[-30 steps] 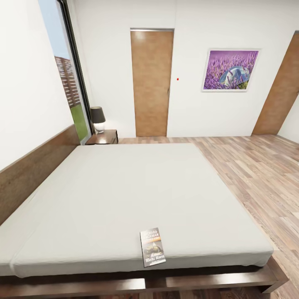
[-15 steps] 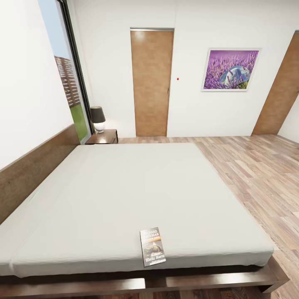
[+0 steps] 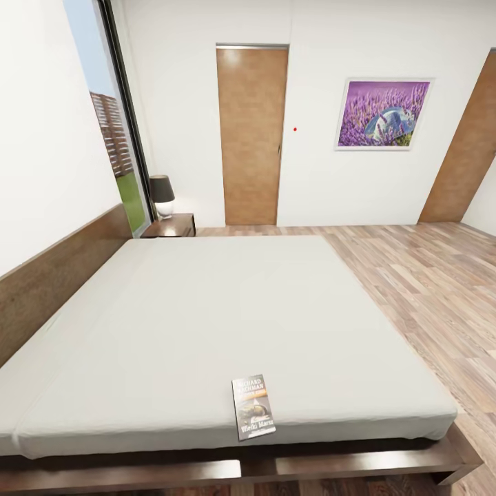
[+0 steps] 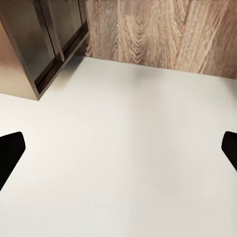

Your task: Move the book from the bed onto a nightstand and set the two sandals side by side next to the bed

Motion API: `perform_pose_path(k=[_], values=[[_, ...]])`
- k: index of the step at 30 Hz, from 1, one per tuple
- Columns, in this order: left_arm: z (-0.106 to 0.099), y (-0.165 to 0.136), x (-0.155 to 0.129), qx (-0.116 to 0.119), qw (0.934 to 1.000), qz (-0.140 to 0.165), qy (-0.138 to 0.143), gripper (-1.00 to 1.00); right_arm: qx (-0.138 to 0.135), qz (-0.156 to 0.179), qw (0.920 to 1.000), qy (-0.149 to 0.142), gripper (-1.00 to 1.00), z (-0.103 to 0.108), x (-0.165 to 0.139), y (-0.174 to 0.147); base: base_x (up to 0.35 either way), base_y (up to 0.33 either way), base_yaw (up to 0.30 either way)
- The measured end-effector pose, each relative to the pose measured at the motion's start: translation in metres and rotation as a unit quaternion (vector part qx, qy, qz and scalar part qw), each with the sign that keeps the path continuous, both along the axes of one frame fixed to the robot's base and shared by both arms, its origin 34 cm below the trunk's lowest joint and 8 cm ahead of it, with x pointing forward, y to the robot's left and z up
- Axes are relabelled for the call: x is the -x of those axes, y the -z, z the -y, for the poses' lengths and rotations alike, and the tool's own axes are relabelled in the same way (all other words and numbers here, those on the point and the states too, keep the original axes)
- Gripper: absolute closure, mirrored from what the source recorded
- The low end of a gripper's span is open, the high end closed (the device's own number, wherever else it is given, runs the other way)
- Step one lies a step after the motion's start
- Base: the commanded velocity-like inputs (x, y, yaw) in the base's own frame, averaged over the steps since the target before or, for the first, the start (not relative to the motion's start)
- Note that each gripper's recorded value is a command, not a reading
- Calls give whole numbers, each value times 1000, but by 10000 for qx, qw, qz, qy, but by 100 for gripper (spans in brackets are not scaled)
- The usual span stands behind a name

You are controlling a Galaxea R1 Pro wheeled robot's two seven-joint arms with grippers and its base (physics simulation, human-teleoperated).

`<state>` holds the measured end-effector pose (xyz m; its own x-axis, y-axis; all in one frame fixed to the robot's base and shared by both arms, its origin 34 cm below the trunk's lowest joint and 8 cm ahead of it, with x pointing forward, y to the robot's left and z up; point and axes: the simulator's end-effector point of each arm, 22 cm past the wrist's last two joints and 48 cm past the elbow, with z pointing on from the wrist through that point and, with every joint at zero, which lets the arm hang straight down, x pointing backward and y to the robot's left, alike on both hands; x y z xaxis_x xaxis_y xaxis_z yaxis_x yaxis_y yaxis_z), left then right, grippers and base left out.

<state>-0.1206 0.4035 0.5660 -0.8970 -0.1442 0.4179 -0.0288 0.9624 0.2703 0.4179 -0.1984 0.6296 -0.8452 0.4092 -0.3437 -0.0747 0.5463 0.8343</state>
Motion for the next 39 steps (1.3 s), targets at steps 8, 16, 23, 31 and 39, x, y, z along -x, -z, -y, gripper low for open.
perform_pose_path(k=[8,16,23,31,39], values=[[0,13,0,0,10000,6,2,-100,-44,-70,10000,21,-100,1,-1,12,0,0,0],[0,16,-1,7,10000,13,8,-100,-399,-522,9978,95,-100,-1,-11,10,0,0,0],[0,16,-1,7,10000,11,7,-100,-512,-517,9973,121,-100,0,-34,0,0,0,0],[0,16,-1,7,10000,19,6,-100,-585,-327,9976,174,-100,1,-63,-13,0,0,0],[0,16,-2,1,10000,31,3,-100,-689,-234,9972,165,-100,-4,-84,-24,0,0,0]])
